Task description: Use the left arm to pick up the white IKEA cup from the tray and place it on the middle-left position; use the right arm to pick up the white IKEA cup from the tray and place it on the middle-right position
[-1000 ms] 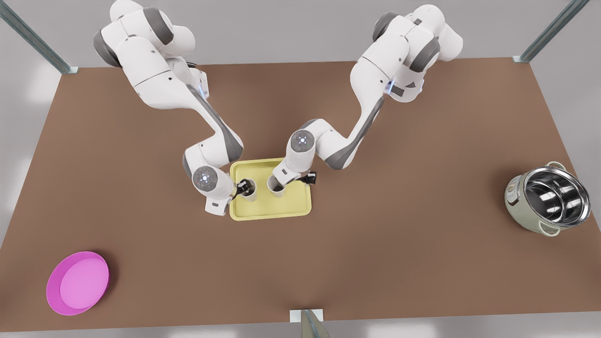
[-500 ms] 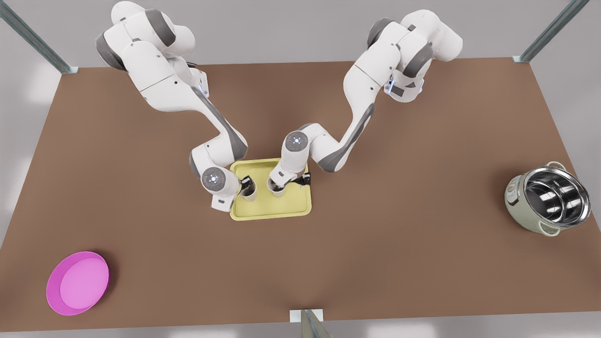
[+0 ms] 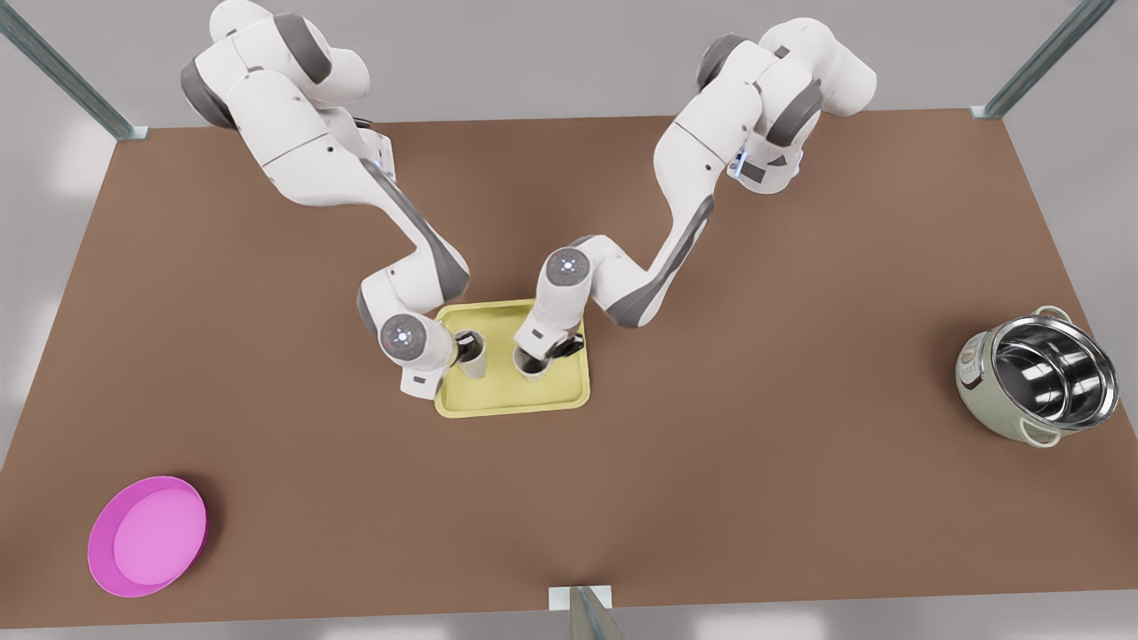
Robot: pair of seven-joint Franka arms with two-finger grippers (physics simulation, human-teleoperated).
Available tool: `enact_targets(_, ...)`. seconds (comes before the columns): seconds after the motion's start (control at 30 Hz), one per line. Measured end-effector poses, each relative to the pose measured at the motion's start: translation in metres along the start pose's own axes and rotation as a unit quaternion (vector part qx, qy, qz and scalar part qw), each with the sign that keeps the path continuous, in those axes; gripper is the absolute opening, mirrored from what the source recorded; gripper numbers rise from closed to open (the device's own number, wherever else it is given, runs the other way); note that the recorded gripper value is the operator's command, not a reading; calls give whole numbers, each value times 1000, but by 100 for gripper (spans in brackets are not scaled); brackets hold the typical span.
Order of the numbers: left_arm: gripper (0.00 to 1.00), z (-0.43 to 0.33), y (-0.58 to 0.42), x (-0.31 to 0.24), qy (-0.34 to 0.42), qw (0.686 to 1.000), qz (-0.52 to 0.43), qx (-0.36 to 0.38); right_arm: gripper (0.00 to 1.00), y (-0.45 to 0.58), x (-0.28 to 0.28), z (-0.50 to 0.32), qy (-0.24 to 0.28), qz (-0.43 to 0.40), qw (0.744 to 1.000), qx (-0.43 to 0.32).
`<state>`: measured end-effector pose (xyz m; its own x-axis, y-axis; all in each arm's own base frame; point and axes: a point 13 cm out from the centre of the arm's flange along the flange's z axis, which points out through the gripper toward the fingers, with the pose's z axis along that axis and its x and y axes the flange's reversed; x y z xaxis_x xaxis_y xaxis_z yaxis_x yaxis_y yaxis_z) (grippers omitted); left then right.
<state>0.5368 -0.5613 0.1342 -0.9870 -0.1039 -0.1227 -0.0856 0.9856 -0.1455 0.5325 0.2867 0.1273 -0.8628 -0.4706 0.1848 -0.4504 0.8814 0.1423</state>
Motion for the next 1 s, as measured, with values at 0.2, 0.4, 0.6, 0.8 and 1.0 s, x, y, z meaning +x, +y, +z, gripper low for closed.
enact_targets(0.2,7,-91,209,-4,25,994,-91,-58,4,-68,-13,-104,-46,42,998,0)
enact_targets(0.4,7,-69,390,-69,37,982,-177,-50,4,-155,7,-156,-44,76,996,-5)
enact_targets(0.6,7,-56,458,-107,5,989,-143,-30,5,-253,31,-116,3,99,995,10)
enact_targets(0.8,7,-30,465,-113,-7,997,-70,-21,5,-315,41,-72,30,101,994,4)
enact_targets(1.0,100,-29,463,-123,-24,1000,-7,-14,5,-358,46,-57,34,86,996,12)
